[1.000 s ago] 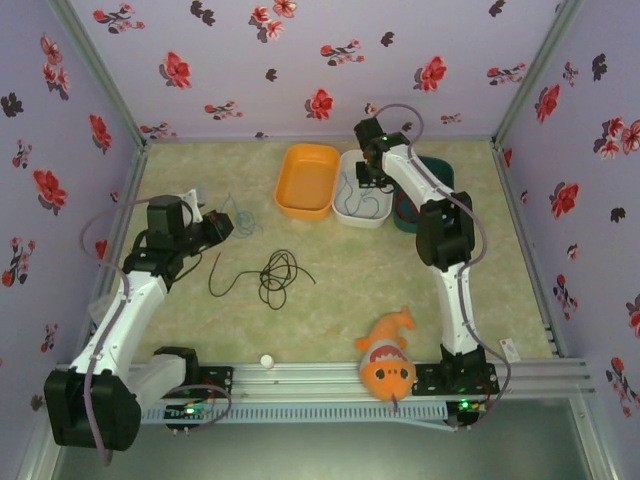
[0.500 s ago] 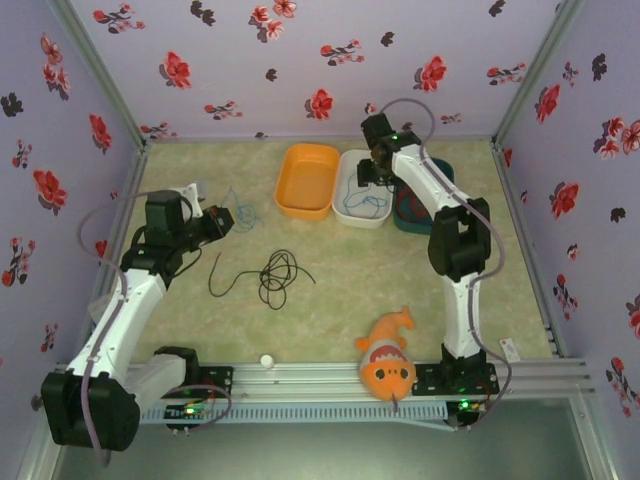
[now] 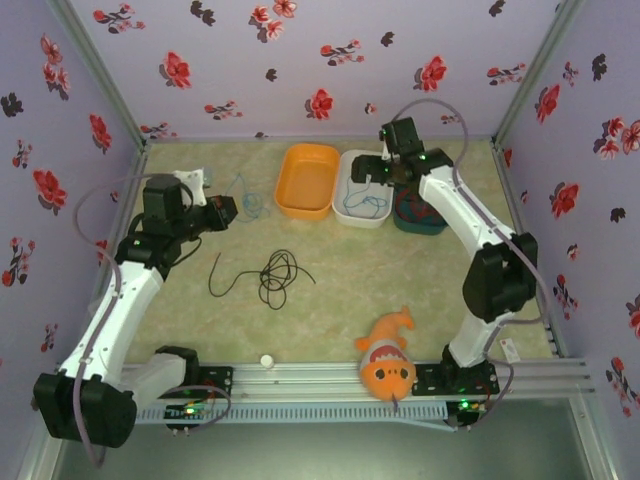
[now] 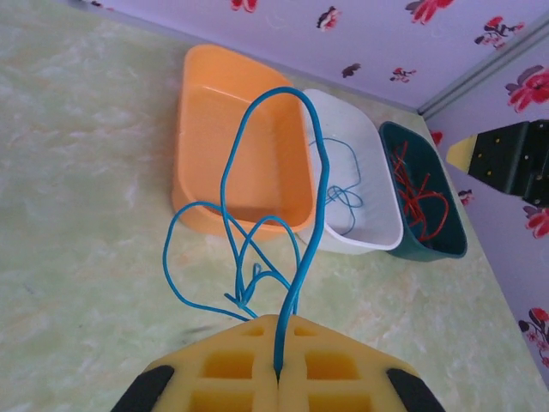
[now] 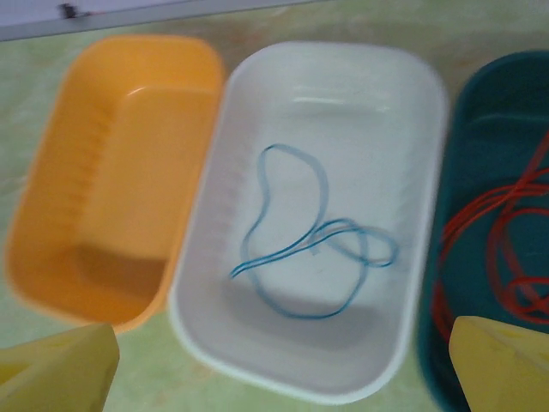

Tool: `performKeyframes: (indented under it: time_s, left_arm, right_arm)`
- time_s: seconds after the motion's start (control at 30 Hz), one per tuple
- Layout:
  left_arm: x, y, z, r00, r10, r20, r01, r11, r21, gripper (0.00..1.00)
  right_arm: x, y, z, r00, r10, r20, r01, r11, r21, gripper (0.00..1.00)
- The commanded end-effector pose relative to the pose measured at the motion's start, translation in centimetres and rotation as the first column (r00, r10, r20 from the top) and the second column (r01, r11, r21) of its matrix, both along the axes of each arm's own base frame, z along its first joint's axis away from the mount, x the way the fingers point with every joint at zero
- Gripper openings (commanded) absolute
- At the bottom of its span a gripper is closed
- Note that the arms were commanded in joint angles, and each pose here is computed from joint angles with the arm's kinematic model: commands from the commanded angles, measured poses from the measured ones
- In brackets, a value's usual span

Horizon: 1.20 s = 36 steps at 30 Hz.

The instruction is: Untangle the cables

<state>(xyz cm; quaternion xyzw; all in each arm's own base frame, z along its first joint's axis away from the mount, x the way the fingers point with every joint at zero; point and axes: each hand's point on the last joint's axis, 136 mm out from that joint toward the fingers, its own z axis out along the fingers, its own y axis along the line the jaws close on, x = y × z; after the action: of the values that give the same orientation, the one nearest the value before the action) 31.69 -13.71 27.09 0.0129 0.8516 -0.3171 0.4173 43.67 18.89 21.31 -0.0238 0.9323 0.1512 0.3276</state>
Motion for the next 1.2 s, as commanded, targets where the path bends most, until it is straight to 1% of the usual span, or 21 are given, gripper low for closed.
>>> performKeyframes:
  time_s: [0.0,0.07,0.17,0.33,0.5,0.67,0.73,0.8,0.87,0.9,0.97,1.07,1.17]
  left_arm:
    - [-0.4,-1.6,1.0,0.995,-0.094,0.029,0.093,0.995,0.018,0.00]
    - [-0.4,-2.3,1.1,0.991,-0.125,0.037,0.124,0.992,0.024,0.00]
    - [-0.4,-3.4,1.0,0.987,-0.159,0.032,0.158,0.987,0.027,0.00]
    - [-0.6,-5.0,1.3,0.978,-0.207,0.036,0.206,0.978,0.017,0.00]
    - [-1.3,-6.7,2.1,0.963,-0.263,0.056,0.263,0.965,0.000,0.00]
    - [-2.2,-8.3,3.3,0.944,-0.321,0.081,0.324,0.946,-0.026,0.00]
    - [-2.6,-9.0,3.7,0.934,-0.346,0.089,0.350,0.936,-0.029,0.00]
    - [-3.1,-9.4,4.2,0.925,-0.367,0.098,0.371,0.928,-0.030,0.00]
    - [-3.6,-9.4,4.7,0.921,-0.374,0.110,0.379,0.925,-0.026,0.00]
    - [-3.8,-9.3,5.0,0.920,-0.375,0.116,0.380,0.925,-0.026,0.00]
    - [-4.3,-9.2,5.8,0.914,-0.382,0.136,0.389,0.921,-0.021,0.00]
    - [-4.9,-9.1,6.9,0.908,-0.383,0.169,0.392,0.920,-0.024,0.00]
    - [-5.1,-8.9,7.9,0.904,-0.381,0.194,0.393,0.919,-0.026,0.00]
  right_arm:
    - [-1.6,5.6,4.8,0.978,0.141,0.155,-0.176,0.953,0.245,1.00]
    - [-3.5,7.9,5.8,0.959,0.205,0.195,-0.254,0.928,0.272,1.00]
    - [-6.4,11.6,6.5,0.925,0.303,0.228,-0.357,0.899,0.253,1.00]
    - [-9.4,16.6,6.7,0.883,0.398,0.251,-0.456,0.854,0.250,0.99]
    - [-9.8,19.2,5.3,0.877,0.421,0.231,-0.467,0.861,0.202,0.99]
    - [-9.0,21.1,3.8,0.882,0.425,0.205,-0.466,0.854,0.233,0.99]
    - [-8.0,20.9,2.7,0.902,0.389,0.188,-0.425,0.879,0.215,0.99]
    - [-7.1,20.2,1.4,0.924,0.344,0.168,-0.373,0.909,0.187,0.94]
    - [-6.1,18.9,0.2,0.947,0.292,0.136,-0.314,0.932,0.181,0.72]
    - [-5.7,18.3,-0.3,0.956,0.268,0.122,-0.287,0.939,0.188,0.65]
    - [-4.9,16.6,-1.9,0.975,0.208,0.083,-0.221,0.953,0.207,0.64]
    - [-4.4,14.9,-3.3,0.986,0.161,0.051,-0.168,0.954,0.247,0.63]
    - [-4.4,13.4,-4.0,0.992,0.118,0.045,-0.125,0.963,0.240,0.62]
